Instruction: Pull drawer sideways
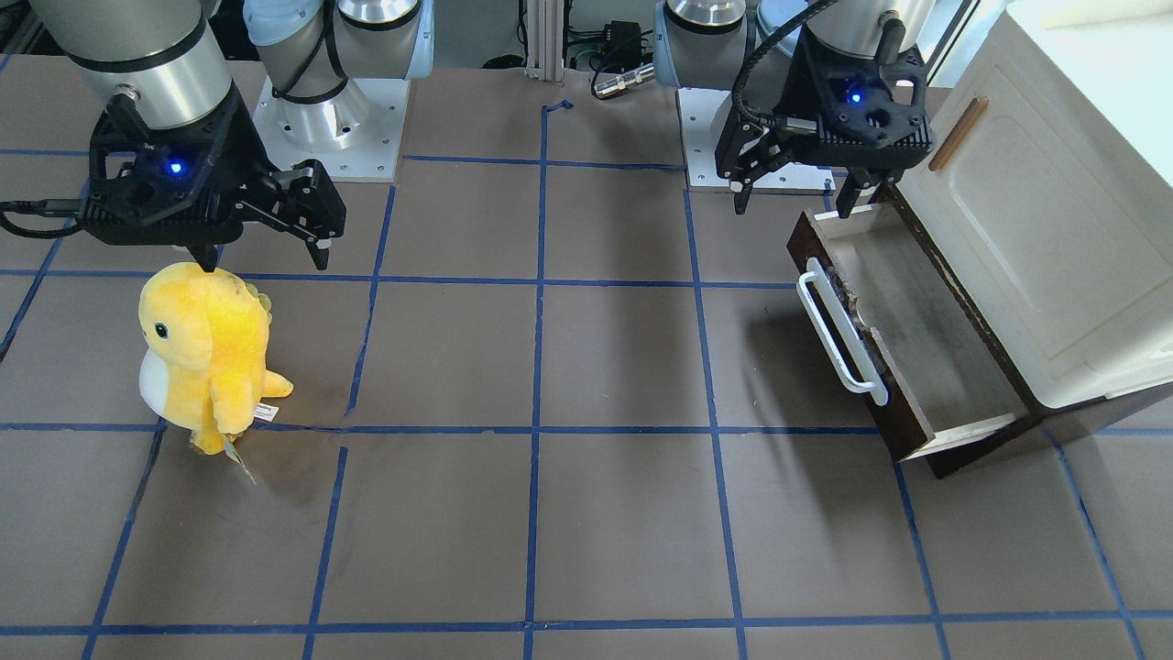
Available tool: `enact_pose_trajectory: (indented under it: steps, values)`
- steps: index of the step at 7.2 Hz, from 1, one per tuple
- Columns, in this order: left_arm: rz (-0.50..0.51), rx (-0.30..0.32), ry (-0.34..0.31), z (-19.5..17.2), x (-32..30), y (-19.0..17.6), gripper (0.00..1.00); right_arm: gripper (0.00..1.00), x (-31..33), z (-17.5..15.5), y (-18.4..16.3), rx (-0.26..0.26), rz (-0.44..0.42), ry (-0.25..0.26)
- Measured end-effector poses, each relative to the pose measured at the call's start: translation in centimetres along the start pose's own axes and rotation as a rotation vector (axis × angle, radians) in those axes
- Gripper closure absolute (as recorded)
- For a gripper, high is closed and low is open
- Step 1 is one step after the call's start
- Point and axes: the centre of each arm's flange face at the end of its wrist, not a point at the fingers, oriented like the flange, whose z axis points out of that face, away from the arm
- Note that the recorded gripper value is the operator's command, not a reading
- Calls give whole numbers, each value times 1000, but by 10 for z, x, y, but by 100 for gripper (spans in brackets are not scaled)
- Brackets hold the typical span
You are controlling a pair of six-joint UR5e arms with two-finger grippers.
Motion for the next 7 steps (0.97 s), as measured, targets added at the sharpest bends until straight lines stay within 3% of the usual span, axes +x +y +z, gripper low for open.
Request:
enact_pose_trajectory:
  steps: [2,7]
  values:
    - [-25,25,46,-1,-20,-8,0,0,0,0,0,0,0,0]
    - [-5,93,51,2,-29,-22,0,0,0,0,0,0,0,0]
